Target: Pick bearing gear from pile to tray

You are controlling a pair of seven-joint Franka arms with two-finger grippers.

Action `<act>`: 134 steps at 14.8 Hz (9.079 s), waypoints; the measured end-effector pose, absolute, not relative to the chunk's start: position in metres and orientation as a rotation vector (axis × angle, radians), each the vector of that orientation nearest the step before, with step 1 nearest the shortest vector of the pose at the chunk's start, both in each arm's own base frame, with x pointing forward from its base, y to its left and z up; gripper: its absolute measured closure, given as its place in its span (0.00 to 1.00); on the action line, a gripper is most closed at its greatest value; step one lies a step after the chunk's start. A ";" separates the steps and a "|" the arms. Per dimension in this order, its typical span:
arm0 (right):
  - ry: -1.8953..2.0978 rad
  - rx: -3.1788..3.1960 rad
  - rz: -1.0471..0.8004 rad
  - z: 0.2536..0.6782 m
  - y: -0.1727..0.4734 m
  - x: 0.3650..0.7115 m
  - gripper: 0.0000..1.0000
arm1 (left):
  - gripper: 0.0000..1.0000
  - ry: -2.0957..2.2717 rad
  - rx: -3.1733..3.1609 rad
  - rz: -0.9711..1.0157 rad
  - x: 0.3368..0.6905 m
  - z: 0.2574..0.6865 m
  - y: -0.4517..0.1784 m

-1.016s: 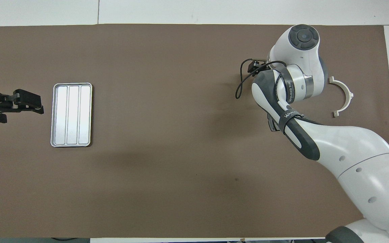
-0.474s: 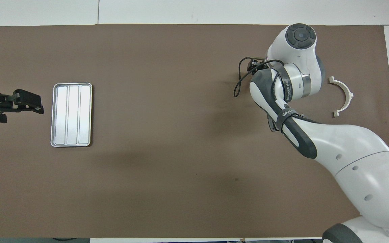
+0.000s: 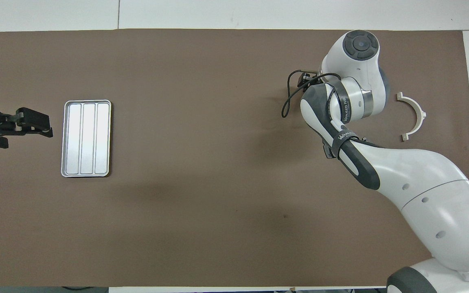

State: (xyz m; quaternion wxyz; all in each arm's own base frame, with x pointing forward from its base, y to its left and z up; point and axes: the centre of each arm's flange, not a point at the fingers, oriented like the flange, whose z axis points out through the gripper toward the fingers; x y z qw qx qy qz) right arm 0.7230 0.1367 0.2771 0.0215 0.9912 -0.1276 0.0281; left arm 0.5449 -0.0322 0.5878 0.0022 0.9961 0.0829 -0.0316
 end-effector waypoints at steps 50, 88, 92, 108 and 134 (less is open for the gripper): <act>-1.280 2.978 -0.063 0.319 0.493 0.585 0.76 | 0.00 0.260 3.125 -0.099 0.545 0.588 -0.032; -0.136 3.126 0.169 0.334 0.016 0.713 0.00 | 0.00 0.439 3.082 -0.030 0.563 0.398 -0.292; -0.153 3.126 0.141 0.317 0.007 0.705 0.00 | 0.00 0.523 3.062 -0.021 0.577 0.340 -0.323; -0.146 3.135 0.180 0.287 0.011 0.698 0.00 | 0.21 0.561 3.077 -0.049 0.555 0.291 -0.329; -0.142 3.133 0.144 0.297 0.014 0.699 0.65 | 0.76 -0.191 3.123 -0.066 0.570 0.355 -0.022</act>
